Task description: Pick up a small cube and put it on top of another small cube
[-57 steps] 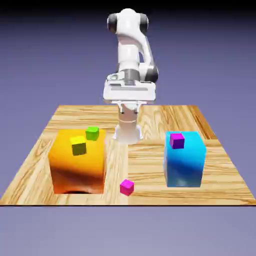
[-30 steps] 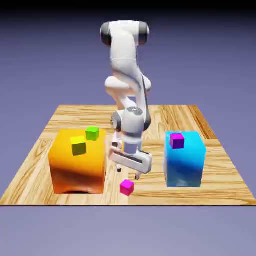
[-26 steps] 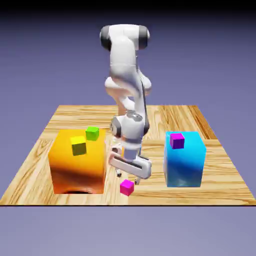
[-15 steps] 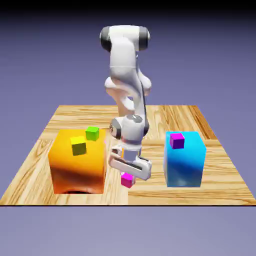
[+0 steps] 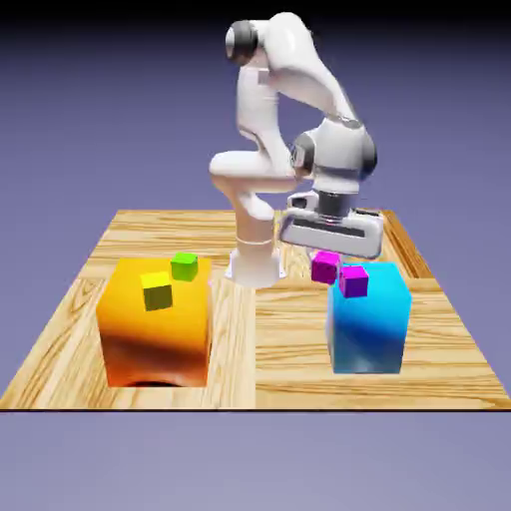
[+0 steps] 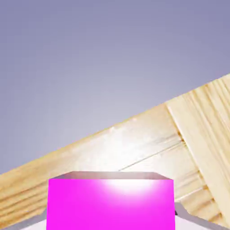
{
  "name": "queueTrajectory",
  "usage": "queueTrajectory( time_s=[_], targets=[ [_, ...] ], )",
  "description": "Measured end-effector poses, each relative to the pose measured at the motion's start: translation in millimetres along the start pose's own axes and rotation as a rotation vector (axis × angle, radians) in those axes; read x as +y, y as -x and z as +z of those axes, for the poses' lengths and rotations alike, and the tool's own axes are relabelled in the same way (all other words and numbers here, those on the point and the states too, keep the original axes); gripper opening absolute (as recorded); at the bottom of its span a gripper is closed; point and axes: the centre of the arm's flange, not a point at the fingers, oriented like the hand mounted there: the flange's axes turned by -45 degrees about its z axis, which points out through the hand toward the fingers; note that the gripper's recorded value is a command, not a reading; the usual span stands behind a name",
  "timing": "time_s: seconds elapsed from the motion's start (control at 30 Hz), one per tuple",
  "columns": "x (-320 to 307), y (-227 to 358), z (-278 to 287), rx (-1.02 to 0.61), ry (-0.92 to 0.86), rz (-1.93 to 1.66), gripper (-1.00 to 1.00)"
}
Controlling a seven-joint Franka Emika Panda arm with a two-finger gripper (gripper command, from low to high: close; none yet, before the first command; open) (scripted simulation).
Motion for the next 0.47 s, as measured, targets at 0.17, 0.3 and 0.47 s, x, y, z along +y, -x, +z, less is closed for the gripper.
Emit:
queueTrajectory(
  time_s=[0.17, 0.3, 0.47],
  targets=[
    [-17.8, 25.1, 4.3, -0.012, -0.008, -0.050, -1.00],
    [-17.4, 29.5, 42.9, -0.013, -0.009, -0.052, 1.00],
    [-17.3, 24.8, -17.6, -0.012, -0.008, -0.051, 1.00]
  ],
)
